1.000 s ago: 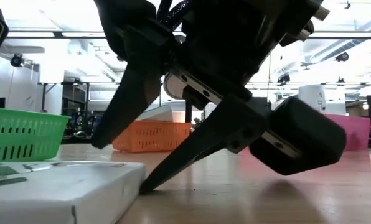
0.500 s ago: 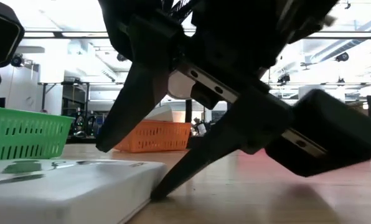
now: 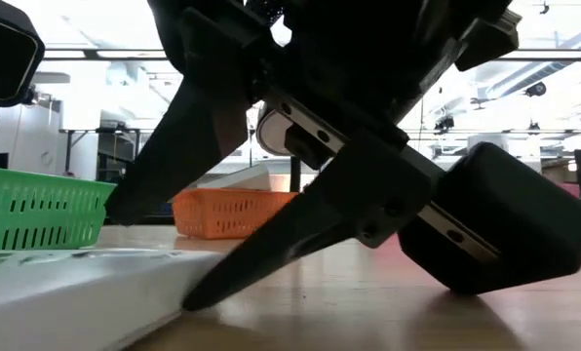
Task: Pick and place items into bin
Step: Put the white card reader box into the orange bin
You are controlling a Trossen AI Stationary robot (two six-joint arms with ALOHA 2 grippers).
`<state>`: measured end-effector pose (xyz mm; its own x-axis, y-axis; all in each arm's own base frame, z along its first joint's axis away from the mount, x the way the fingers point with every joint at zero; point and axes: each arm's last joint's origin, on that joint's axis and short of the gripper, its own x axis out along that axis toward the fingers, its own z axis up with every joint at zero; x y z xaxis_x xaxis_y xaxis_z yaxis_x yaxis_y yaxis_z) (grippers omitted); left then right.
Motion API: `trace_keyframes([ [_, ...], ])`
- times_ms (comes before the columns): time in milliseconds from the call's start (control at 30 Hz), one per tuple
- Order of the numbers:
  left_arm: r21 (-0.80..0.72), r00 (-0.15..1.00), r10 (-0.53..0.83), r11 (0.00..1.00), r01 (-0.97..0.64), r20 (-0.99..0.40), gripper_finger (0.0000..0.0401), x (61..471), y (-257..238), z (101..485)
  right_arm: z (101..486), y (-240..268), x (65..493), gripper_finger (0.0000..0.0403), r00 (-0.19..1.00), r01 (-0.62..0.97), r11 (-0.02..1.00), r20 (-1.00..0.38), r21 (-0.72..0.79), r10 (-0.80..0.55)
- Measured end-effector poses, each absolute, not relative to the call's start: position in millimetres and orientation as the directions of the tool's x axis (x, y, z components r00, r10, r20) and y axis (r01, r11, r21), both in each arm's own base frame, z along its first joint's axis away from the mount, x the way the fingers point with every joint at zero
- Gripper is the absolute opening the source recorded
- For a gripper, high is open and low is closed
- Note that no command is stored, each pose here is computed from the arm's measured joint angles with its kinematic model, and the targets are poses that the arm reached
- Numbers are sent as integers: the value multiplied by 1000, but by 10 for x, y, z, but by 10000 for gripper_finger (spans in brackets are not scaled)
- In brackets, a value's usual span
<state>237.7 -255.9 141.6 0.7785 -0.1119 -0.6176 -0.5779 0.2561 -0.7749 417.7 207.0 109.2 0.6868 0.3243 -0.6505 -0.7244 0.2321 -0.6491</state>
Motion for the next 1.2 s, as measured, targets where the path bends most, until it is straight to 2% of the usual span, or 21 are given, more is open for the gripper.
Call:
trace_keyframes([
  [133, -775, 777, -117, 255, -578, -618, 246, 2377, -2561, 1417, 1128, 2060, 4193, 165, 722, -691, 268, -633, -671, 278],
  [433, -774, 773, -128, 255, -580, -621, 246, 2377, -2566, 1418, 1175, 2064, 4230, 162, 758, -652, 311, -591, -692, 276],
  [600, -773, 770, -135, 260, -579, -623, 246, 2375, -2568, 1423, 1215, 2061, 4239, 162, 774, -634, 308, -577, -710, 261],
  [733, -780, 777, -160, 304, -547, -608, 246, 2372, -2566, 1506, 1234, 2051, 4244, 162, 779, -627, 317, -573, -712, 256],
  [900, -810, 801, -177, 278, -517, -572, 246, 2369, -2545, 1690, 1269, 2037, 4255, 162, 789, -614, 345, -563, -710, 246],
  [1067, -800, 799, -177, 329, -502, -574, 246, 2338, -2518, 1765, 1259, 2040, 4245, 162, 787, -614, 376, -572, -694, 229],
  [1200, -797, 786, -204, 326, -507, -584, 237, 2312, -2528, 1814, 1238, 2029, 4234, 162, 778, -624, 372, -589, -687, 219],
])
